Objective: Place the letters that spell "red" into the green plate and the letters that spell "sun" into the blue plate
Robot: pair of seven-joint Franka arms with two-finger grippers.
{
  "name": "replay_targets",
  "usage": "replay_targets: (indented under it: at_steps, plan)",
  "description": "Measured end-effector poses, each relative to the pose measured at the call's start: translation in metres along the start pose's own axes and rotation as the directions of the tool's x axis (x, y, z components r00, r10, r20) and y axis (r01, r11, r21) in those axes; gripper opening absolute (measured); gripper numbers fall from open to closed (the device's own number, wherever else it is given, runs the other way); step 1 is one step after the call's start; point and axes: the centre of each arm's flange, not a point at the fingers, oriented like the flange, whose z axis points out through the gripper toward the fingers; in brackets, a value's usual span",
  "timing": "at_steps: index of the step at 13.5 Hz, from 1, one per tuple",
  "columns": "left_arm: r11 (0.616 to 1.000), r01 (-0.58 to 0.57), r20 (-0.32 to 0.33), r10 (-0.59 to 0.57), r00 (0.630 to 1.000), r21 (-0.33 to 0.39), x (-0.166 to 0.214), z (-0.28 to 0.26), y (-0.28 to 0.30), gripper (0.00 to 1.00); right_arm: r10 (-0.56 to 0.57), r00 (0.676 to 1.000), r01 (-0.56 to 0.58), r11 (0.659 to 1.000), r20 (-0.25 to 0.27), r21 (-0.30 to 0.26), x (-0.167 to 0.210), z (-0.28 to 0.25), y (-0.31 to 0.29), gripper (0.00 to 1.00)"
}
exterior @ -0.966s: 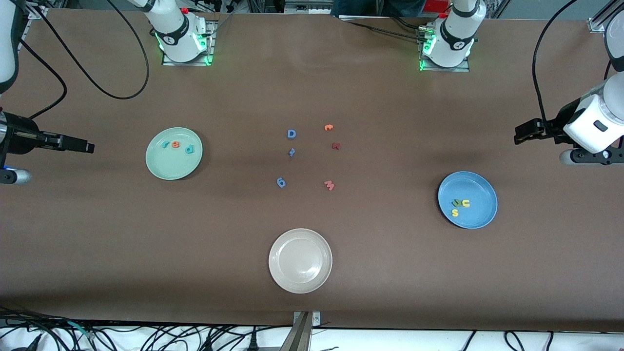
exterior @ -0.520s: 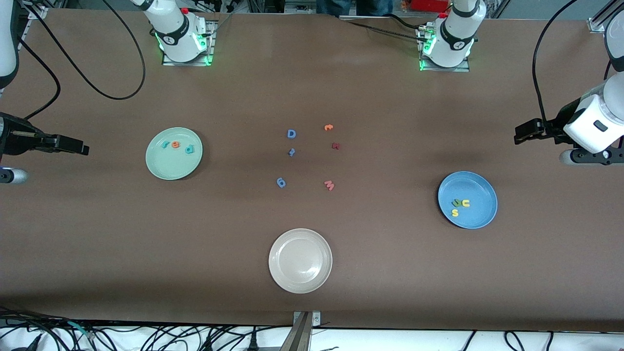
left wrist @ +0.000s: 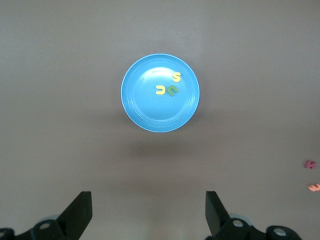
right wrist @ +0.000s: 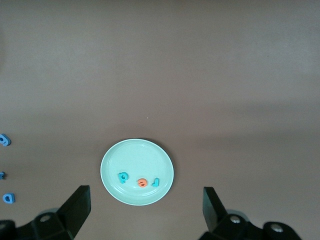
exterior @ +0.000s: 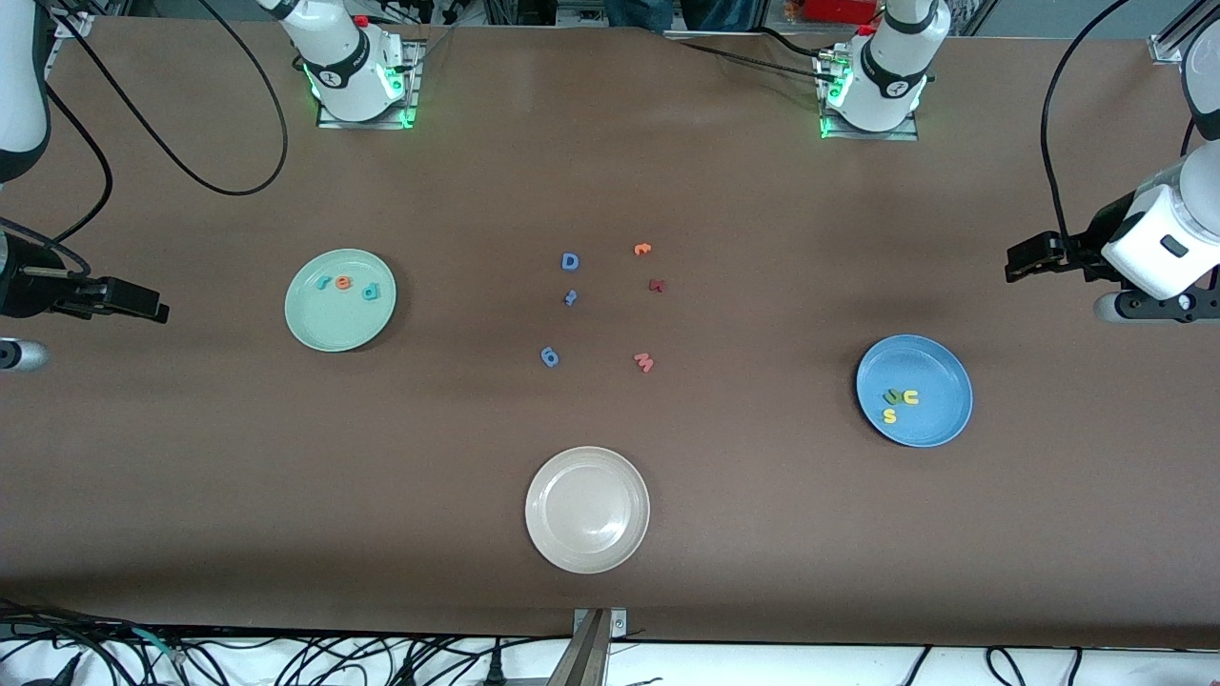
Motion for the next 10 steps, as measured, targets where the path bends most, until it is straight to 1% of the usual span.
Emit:
replay_targets:
  at_steps: [10]
  plan:
    - [1.0, 0.0, 0.0, 0.0, 1.0, 0.0, 0.0, 0.0, 0.0, 1.0, -0.001, 1.0, 0.001, 1.0, -0.003, 0.006, 0.0002, -0.0004, 0.0009, 1.0]
